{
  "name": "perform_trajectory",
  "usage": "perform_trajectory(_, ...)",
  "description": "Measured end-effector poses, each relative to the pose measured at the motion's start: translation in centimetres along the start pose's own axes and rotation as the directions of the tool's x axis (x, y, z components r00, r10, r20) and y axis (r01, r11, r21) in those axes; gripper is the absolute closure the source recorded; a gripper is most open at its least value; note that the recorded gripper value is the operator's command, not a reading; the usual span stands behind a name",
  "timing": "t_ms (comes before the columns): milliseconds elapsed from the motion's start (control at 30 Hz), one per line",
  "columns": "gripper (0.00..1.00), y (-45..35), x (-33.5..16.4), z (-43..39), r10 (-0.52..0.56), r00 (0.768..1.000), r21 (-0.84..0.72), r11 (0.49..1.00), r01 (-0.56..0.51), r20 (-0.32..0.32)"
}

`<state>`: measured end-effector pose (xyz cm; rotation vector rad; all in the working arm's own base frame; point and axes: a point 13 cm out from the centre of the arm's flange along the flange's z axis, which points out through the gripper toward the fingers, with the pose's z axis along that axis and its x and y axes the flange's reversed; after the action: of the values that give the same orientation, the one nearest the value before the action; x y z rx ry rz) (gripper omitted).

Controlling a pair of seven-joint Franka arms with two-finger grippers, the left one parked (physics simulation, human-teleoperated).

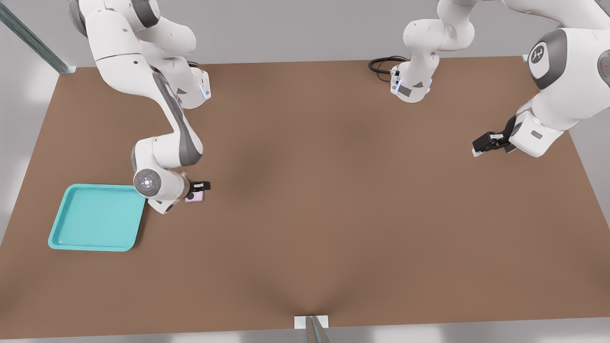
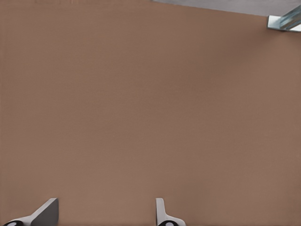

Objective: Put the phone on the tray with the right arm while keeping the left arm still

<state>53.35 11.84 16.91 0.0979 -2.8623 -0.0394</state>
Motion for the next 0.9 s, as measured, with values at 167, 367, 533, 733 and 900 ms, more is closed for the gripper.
perform_trajectory(167, 0.00, -1.1, -1.6, 3.1, 0.123, 0.992, -0.059, 0.991, -0.122, 0.017)
perform_trajectory(367, 0.00, -0.3, -0.7, 6.8, 0.156, 0.988, -0.069, 0.985, -0.155, 0.008)
perform_trajectory(533, 0.00, -1.1, -1.2, 7.4, 0.168, 0.986, -0.077, 0.983, -0.167, 0.017)
perform_trajectory(733, 0.00, -1.1, -1.6, 8.5, 0.158, 0.987, -0.079, 0.985, -0.156, 0.014)
perform_trajectory(900, 0.00, -1.5, -3.8, 5.1, 0.128, 0.988, -0.085, 0.989, -0.121, 0.083)
